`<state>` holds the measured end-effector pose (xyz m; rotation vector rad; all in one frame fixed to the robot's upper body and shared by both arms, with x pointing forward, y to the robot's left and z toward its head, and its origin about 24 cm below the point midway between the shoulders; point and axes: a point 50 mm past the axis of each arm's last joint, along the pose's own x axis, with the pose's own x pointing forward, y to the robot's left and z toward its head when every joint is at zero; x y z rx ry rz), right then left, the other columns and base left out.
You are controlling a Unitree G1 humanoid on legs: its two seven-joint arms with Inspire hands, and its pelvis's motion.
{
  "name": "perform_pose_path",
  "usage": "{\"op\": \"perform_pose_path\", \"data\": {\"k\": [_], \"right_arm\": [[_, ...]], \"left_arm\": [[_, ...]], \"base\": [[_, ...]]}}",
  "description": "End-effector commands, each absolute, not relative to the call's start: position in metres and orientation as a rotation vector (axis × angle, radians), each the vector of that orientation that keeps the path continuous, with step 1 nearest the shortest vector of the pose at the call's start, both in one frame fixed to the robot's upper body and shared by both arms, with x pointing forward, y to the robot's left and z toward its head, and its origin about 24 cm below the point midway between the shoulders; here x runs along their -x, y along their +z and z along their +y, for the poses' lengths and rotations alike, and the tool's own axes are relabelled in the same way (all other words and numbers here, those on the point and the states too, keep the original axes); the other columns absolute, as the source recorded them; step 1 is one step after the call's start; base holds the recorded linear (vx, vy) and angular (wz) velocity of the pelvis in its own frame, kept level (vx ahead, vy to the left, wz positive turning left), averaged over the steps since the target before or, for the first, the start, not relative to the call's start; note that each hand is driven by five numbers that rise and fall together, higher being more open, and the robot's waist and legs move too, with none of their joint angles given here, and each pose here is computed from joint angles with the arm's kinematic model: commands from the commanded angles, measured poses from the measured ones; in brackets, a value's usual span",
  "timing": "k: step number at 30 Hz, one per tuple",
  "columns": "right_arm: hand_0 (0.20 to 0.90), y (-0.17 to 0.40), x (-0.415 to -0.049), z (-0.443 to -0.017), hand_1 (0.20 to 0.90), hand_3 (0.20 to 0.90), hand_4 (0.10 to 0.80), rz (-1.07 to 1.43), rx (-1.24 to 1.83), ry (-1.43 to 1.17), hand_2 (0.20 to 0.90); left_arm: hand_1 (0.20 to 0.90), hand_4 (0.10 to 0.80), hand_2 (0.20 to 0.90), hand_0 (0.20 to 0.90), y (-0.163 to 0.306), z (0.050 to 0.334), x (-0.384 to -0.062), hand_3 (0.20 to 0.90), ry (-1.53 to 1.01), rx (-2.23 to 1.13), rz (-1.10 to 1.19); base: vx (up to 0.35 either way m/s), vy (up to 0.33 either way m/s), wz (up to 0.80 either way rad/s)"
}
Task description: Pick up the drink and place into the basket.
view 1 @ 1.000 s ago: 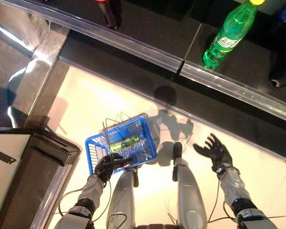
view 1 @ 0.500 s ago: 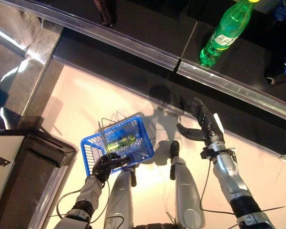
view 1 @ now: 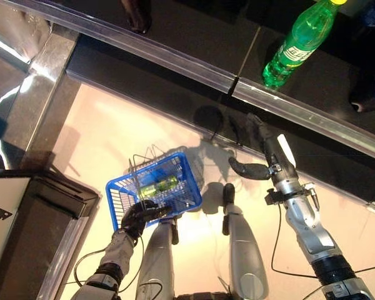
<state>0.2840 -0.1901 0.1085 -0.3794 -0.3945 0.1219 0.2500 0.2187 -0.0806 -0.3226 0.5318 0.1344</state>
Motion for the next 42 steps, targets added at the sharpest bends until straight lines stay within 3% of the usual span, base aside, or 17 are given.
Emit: {"op": "perform_pose_path", "data": {"k": [1,16,42], "right_arm": [[0.900,0.181,-0.266,-0.188,0.900,0.900,0.800,-0.796,0.216,0.101,0.900],[0.900,0.212,-0.263,-0.216,0.900,0.900,0.800,-0.963,-0.037,-0.045,0.900],[0.900,0.238,-0.288,-0.258,0.900,0.900,0.800,-0.923,-0.124,-0.242,0.900]], "left_arm": [[0.300,0.100,0.300,0.300,-0.074,0.253,-0.233,0.200,0.211,0.300,0.417],[0.300,0.100,0.300,0.300,-0.074,0.257,-0.233,0.200,0.239,0.310,0.426],[0.300,0.100,0.300,0.300,-0.069,0.260,-0.240,0.200,0.212,0.285,0.445]], "base": [[-0.008,0.017,-0.04],[0.000,0.001,-0.01],[0.006,-0.002,0.00]]}}
